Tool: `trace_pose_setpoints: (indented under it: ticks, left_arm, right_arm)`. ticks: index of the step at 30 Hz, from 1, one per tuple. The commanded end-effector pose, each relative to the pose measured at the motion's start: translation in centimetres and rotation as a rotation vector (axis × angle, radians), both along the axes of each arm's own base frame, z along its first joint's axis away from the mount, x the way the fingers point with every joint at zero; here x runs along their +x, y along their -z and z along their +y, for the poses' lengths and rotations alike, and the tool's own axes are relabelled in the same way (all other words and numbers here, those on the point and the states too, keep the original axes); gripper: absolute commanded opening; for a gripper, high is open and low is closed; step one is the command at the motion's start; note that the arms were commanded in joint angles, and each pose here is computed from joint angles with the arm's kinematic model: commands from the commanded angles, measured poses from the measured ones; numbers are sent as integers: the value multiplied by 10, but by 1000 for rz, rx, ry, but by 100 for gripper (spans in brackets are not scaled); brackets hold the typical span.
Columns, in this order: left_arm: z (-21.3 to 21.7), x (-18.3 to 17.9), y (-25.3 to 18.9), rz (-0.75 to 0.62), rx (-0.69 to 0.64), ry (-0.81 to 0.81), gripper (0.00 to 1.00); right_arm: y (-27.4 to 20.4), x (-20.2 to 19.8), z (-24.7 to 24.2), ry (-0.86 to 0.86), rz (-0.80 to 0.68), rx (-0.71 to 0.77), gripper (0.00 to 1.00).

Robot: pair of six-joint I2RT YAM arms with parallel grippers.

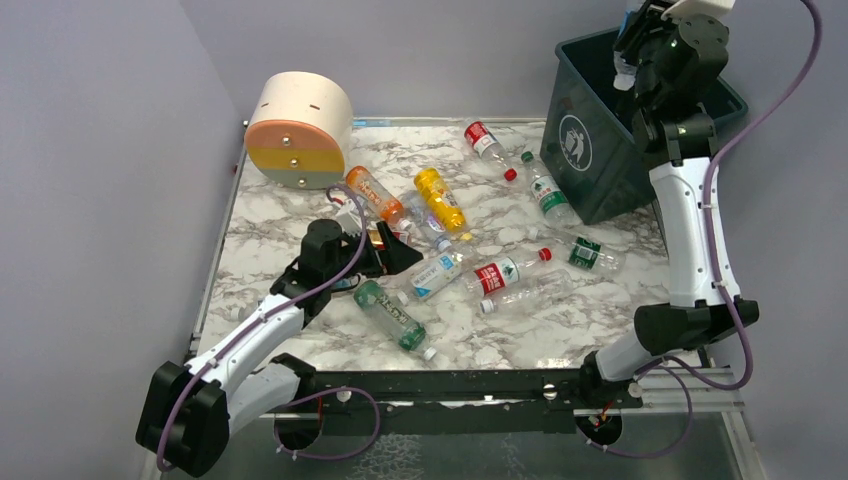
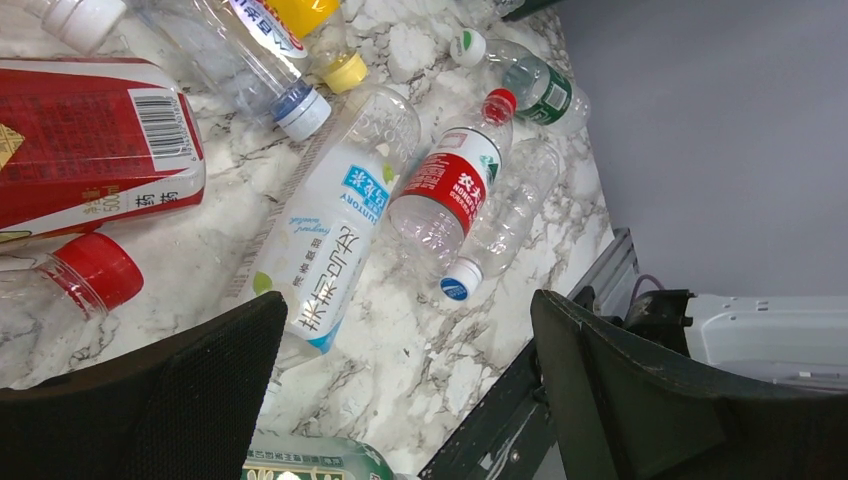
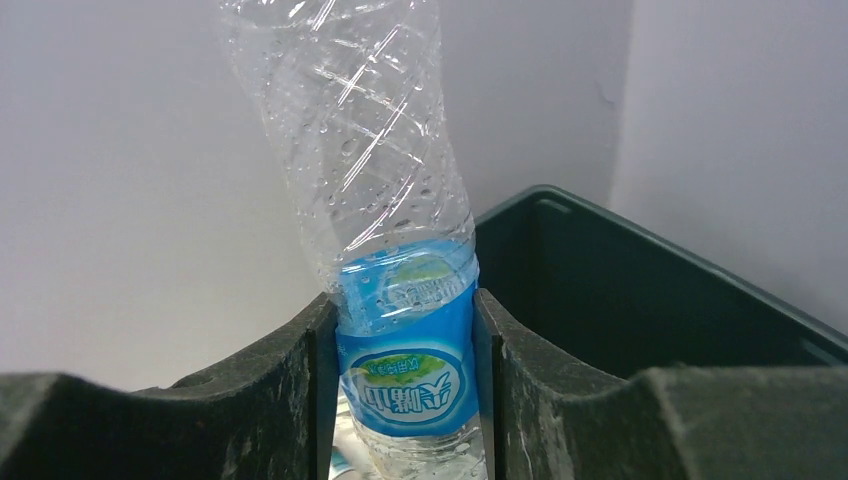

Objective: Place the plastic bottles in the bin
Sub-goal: Place the plastic bottle in the trash bin.

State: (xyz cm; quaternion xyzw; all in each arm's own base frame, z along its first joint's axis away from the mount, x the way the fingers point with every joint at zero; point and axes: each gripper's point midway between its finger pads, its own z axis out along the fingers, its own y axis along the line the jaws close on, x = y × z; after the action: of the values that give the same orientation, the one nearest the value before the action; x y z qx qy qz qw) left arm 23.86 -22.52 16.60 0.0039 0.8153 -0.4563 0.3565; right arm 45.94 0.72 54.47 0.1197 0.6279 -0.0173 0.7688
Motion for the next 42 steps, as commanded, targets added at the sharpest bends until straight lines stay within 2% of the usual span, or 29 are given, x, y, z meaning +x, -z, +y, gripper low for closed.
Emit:
trace_pose_setpoints:
  ticks: [1, 7, 20, 23, 28, 42]
  left_arm:
    - [-4, 4, -6, -14, 13, -4, 99]
    - [-4, 1, -6, -16, 18, -9, 99]
    - [-4, 0, -2, -12, 32, -10, 99]
    - [-4, 0, 0, -10, 35, -11, 99]
    - [-5, -1, -2, -14, 36, -5, 99]
    - [-3, -2, -2, -18, 35, -19, 99]
  right_arm:
    - [2, -8, -35, 158, -16, 10, 47]
    - [31, 2, -57, 256, 43, 13, 48]
    - [89, 27, -74, 280, 181, 41, 48]
    - [99, 28, -74, 276, 204, 47, 52]
    - [108, 28, -72, 269, 225, 60, 67]
    - [120, 21, -61, 200, 246, 91, 68]
